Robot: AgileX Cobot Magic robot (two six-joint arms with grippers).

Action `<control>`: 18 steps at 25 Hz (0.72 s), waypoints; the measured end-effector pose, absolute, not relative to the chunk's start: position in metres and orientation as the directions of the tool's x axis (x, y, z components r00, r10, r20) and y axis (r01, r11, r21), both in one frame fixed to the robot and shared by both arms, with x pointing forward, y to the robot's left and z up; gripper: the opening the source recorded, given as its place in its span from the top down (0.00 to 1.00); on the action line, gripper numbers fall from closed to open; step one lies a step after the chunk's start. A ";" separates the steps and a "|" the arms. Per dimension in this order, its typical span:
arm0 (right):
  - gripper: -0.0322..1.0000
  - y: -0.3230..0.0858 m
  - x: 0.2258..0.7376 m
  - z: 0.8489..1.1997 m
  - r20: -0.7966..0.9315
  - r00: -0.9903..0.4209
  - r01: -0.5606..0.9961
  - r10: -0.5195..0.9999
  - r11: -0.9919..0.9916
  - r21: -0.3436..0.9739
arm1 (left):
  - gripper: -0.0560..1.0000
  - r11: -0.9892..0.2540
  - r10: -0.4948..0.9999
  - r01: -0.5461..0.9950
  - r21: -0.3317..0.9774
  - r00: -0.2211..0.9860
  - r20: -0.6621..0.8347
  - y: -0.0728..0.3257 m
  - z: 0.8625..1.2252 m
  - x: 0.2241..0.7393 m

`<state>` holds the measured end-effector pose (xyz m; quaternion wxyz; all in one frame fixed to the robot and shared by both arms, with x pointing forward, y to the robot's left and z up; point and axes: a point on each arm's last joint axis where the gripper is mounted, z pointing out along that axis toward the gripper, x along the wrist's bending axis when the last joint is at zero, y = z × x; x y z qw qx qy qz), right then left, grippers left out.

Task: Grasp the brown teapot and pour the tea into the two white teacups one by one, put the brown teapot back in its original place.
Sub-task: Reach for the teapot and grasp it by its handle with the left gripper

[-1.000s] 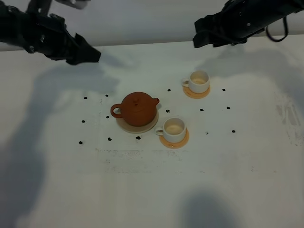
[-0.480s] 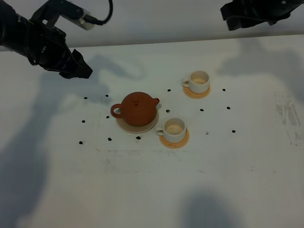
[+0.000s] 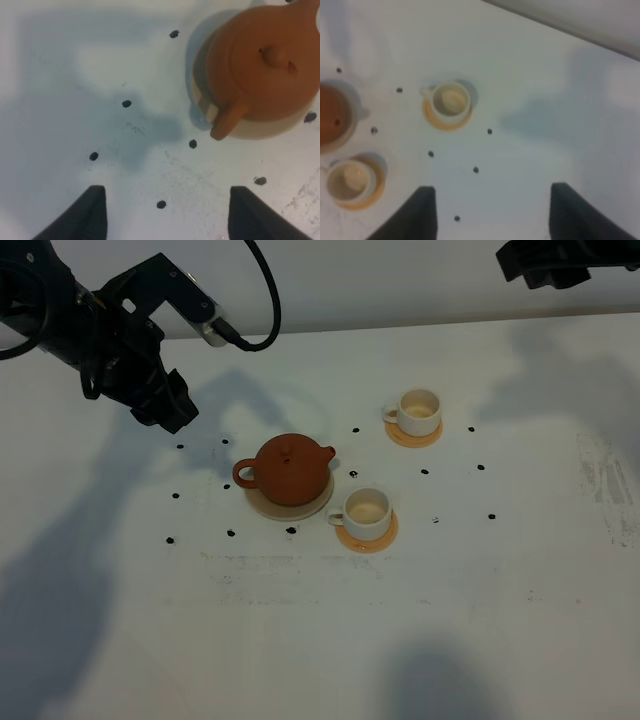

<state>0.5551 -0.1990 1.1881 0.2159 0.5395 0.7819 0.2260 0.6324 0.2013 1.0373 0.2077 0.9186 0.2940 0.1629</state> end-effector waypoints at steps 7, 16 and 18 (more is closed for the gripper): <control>0.53 -0.213 0.516 1.225 -0.110 -0.303 0.694 0.946 0.299 0.655 | 0.45 -0.815 0.504 0.373 0.443 0.833 0.227 0.201 1.037 0.631; 0.53 -0.238 0.450 1.227 -0.132 -0.290 0.674 0.948 0.300 0.675 | 0.45 -0.888 0.369 0.257 0.381 0.893 0.256 0.203 1.019 0.624; 0.53 -0.244 0.432 1.225 -0.133 -0.288 0.669 0.948 0.298 0.681 | 0.45 -0.892 0.362 0.250 0.377 0.895 0.263 0.204 1.014 0.623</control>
